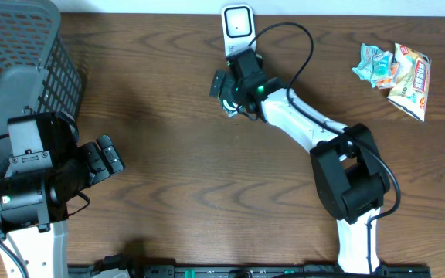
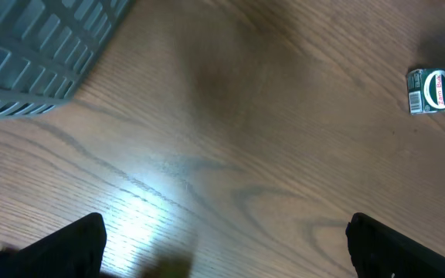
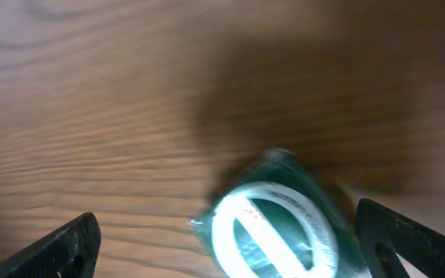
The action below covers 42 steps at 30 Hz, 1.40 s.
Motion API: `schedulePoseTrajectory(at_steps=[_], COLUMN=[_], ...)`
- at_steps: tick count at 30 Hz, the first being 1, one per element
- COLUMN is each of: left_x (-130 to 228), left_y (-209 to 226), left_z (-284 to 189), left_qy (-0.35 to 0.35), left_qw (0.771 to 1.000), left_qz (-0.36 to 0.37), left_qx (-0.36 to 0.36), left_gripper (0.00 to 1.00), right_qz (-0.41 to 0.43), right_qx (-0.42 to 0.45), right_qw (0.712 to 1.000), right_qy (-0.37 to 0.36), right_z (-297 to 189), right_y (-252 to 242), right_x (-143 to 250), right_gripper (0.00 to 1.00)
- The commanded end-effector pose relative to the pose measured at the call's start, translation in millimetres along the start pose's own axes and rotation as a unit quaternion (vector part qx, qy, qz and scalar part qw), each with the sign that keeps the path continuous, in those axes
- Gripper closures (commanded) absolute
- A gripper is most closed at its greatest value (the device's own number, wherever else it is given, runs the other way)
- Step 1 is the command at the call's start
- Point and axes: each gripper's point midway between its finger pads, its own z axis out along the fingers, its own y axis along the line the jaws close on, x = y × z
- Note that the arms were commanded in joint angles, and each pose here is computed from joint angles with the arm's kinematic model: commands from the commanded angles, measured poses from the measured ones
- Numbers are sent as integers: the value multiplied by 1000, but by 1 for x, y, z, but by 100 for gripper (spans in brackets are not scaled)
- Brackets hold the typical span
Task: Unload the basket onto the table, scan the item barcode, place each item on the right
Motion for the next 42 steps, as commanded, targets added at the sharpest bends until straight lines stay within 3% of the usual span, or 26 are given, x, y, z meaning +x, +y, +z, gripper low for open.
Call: schedulePoseTrajectory(at_steps=[1, 8, 11, 20, 28, 31, 42], left_x=[-1, -1, -1, -1, -1, -1, -1], left_y=[4, 4, 4, 4, 4, 4, 4], left_z=[0, 0, 0, 0, 0, 0, 0], left_qy=[-2, -2, -2, -2, -2, -2, -2], left_qw=[1000, 1000, 1000, 1000, 1000, 1000, 1000], left_qz=[-7, -7, -7, -7, -7, -7, -7], left_qx=[-9, -10, -9, -9, -9, -9, -9], left_gripper=[2, 3, 2, 2, 2, 2, 3], right_qz=[26, 30, 33, 37, 31, 29, 21], right_qx=[59, 84, 96, 123, 158, 167, 239], right_qw=[997, 996, 995, 991, 985, 984, 964], right_qy=[-39, 1, 12, 30, 57, 64, 115], right_z=[0, -1, -2, -2, -8, -10, -28], right_y=[-22, -33, -38, -53, -69, -73, -109], right_x=[-10, 10, 17, 31, 44, 48, 68], right_gripper=[1, 5, 11, 14, 27, 41, 43])
